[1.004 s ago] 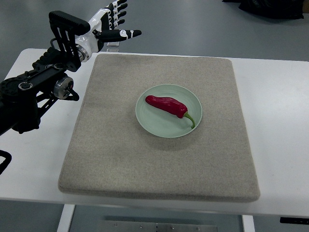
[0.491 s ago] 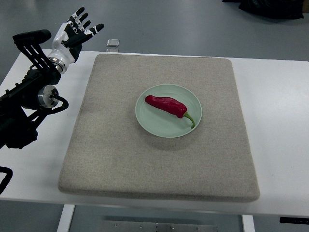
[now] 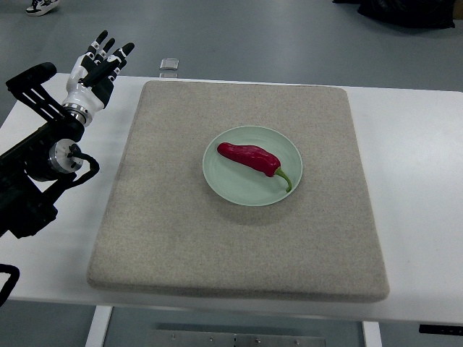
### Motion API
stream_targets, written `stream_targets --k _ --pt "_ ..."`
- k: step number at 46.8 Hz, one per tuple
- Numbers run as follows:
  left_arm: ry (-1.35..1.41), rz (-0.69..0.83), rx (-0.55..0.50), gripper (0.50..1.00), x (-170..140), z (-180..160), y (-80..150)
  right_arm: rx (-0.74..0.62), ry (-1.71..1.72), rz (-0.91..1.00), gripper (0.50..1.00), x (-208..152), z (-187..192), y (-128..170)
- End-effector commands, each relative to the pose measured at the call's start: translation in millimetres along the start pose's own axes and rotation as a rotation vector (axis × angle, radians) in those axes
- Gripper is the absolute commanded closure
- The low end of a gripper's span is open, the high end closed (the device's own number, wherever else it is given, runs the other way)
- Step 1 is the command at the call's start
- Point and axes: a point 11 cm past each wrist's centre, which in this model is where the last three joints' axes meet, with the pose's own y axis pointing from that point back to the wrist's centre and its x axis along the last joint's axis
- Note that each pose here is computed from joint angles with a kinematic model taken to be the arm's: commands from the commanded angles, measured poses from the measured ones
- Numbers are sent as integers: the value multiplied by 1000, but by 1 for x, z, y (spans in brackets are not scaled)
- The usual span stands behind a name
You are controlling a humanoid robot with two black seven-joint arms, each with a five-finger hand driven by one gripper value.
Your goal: Place red pepper on plate with left hand
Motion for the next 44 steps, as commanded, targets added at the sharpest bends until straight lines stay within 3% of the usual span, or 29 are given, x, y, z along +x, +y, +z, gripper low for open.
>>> stream_targets --k 1,16,44 --pt "16 -2 5 500 4 -3 3 0 0 0 568 0 0 0" --pt "132 19 -8 500 20 -3 6 0 0 -2 568 0 0 0" --pt "165 22 -4 500 23 -8 6 1 1 -8 568 -2 0 0"
